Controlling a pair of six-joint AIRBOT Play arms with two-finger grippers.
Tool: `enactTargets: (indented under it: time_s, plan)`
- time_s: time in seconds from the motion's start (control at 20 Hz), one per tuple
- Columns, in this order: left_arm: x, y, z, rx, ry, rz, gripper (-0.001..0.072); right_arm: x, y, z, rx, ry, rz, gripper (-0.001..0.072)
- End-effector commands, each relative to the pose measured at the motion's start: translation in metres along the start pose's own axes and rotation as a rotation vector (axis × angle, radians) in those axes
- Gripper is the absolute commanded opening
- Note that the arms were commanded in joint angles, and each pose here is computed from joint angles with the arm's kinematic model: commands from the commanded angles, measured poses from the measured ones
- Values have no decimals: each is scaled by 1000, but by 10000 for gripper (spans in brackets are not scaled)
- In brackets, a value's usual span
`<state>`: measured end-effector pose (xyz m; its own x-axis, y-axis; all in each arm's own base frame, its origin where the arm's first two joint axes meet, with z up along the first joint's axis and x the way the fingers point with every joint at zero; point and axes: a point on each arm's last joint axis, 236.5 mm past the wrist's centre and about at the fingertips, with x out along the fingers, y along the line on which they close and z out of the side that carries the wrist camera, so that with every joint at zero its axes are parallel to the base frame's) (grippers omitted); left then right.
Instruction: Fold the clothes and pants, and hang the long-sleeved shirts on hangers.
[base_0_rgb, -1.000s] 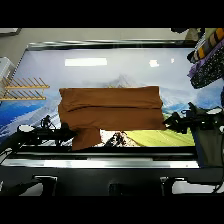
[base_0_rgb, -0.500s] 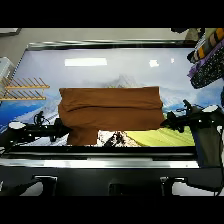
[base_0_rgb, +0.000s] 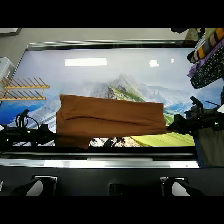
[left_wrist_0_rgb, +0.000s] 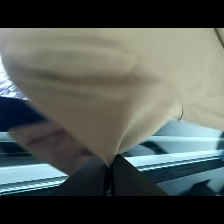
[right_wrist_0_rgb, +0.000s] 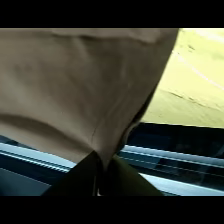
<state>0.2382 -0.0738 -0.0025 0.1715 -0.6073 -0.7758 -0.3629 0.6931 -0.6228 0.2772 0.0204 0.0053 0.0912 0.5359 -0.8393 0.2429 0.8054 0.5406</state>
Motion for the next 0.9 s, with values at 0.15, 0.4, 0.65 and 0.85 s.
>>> enactTargets:
  time_s: [0.15, 0.4, 0.65, 0.85]
  plan:
    - [17, -27, 59, 104, -20, 54, 11, 3, 12, 57, -35, -206, 75, 26]
    - [36, -54, 131, 181, 44, 69, 11, 34, 0, 93, 11, -236, 142, 26]
    - [47, -69, 190, 232, 69, 104, 12, 54, -8, 117, 35, -257, 164, 26]
    - [55, -71, 213, 214, 60, 102, 11, 62, 4, 147, -24, -273, 58, 26]
